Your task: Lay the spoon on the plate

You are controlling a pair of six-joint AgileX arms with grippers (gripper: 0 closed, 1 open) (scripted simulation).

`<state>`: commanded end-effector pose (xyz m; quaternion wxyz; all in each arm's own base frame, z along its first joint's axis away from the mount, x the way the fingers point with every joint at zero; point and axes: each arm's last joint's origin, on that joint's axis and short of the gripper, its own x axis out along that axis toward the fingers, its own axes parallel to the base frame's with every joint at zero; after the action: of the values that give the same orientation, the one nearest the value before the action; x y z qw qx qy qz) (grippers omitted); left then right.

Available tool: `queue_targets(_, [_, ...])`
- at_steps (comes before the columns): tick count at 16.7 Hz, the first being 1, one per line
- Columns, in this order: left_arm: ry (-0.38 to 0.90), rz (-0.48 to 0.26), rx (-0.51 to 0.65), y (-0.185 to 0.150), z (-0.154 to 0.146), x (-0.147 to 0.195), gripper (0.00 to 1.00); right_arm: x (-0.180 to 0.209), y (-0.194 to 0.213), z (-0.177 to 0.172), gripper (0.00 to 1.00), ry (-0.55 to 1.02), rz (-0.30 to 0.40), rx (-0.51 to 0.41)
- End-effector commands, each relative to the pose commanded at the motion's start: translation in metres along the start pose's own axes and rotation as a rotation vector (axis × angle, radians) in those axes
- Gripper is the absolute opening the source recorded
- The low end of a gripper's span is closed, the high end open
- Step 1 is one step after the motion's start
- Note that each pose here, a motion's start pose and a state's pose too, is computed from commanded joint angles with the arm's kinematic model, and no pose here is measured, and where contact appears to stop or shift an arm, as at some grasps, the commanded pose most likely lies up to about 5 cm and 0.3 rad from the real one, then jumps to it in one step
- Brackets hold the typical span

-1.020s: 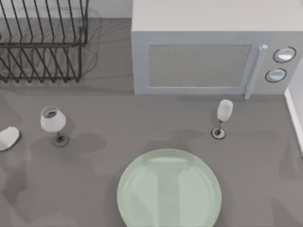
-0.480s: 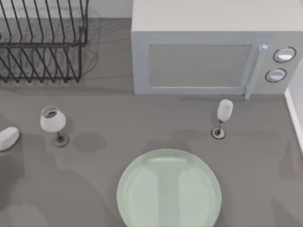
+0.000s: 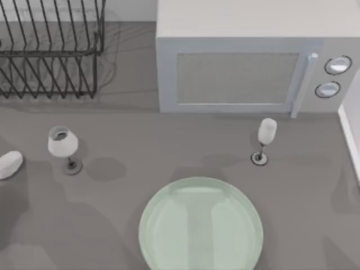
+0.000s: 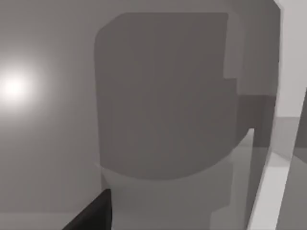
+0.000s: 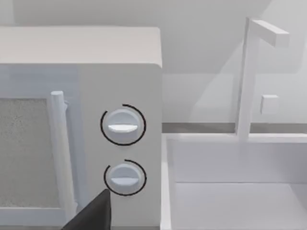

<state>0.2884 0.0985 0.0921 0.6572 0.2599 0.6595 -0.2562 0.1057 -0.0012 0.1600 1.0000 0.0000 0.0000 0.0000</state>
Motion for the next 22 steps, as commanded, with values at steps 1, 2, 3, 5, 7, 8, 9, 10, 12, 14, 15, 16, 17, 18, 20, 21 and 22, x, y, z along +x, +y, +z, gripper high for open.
queue_targets(1, [0.0,0.0,0.0,0.0,0.0,0.0,0.7,0.0,0.0,0.0,1.0,0.0,0.0,0.0])
queue_targets(2, [0.0,0.0,0.0,0.0,0.0,0.0,0.62,0.0,0.0,0.0,1.0,0.0,0.0,0.0])
queue_targets(3, [0.0,0.0,0.0,0.0,0.0,0.0,0.55,0.0,0.0,0.0,1.0,0.0,0.0,0.0])
queue_targets(5, [0.0,0.0,0.0,0.0,0.0,0.0,0.4,0.0,0.0,0.0,1.0,0.0,0.0,0.0])
queue_targets(7, [0.0,0.0,0.0,0.0,0.0,0.0,0.25,0.0,0.0,0.0,1.0,0.0,0.0,0.0])
queue_targets(8, [0.0,0.0,0.0,0.0,0.0,0.0,0.17,0.0,0.0,0.0,1.0,0.0,0.0,0.0])
queue_targets(9, [0.0,0.0,0.0,0.0,0.0,0.0,0.1,0.0,0.0,0.0,1.0,0.0,0.0,0.0])
queue_targets(10, [0.0,0.0,0.0,0.0,0.0,0.0,0.02,0.0,0.0,0.0,1.0,0.0,0.0,0.0])
queue_targets(12, [0.0,0.0,0.0,0.0,0.0,0.0,0.0,0.0,0.0,0.0,1.0,0.0,0.0,0.0])
queue_targets(14, [0.0,0.0,0.0,0.0,0.0,0.0,0.0,0.0,0.0,0.0,1.0,0.0,0.0,0.0])
queue_targets(15, [0.0,0.0,0.0,0.0,0.0,0.0,0.0,0.0,0.0,0.0,1.0,0.0,0.0,0.0])
queue_targets(16, [0.0,0.0,0.0,0.0,0.0,0.0,0.0,0.0,0.0,0.0,1.0,0.0,0.0,0.0])
queue_targets(17, [0.0,0.0,0.0,0.0,0.0,0.0,0.0,0.0,0.0,0.0,1.0,0.0,0.0,0.0])
queue_targets(18, [0.0,0.0,0.0,0.0,0.0,0.0,0.0,0.0,0.0,0.0,1.0,0.0,0.0,0.0])
queue_targets(20, [-0.025,-0.002,-0.017,-0.002,0.0,-0.023,0.0,0.0,0.0,0.0,1.0,0.0,0.0,0.0])
queue_targets(21, [-0.028,0.004,-0.016,-0.001,0.001,-0.027,0.0,0.0,0.0,0.0,1.0,0.0,0.0,0.0])
queue_targets(22, [-0.033,0.013,-0.014,0.001,0.002,-0.035,0.0,0.0,0.0,0.0,1.0,0.0,0.0,0.0])
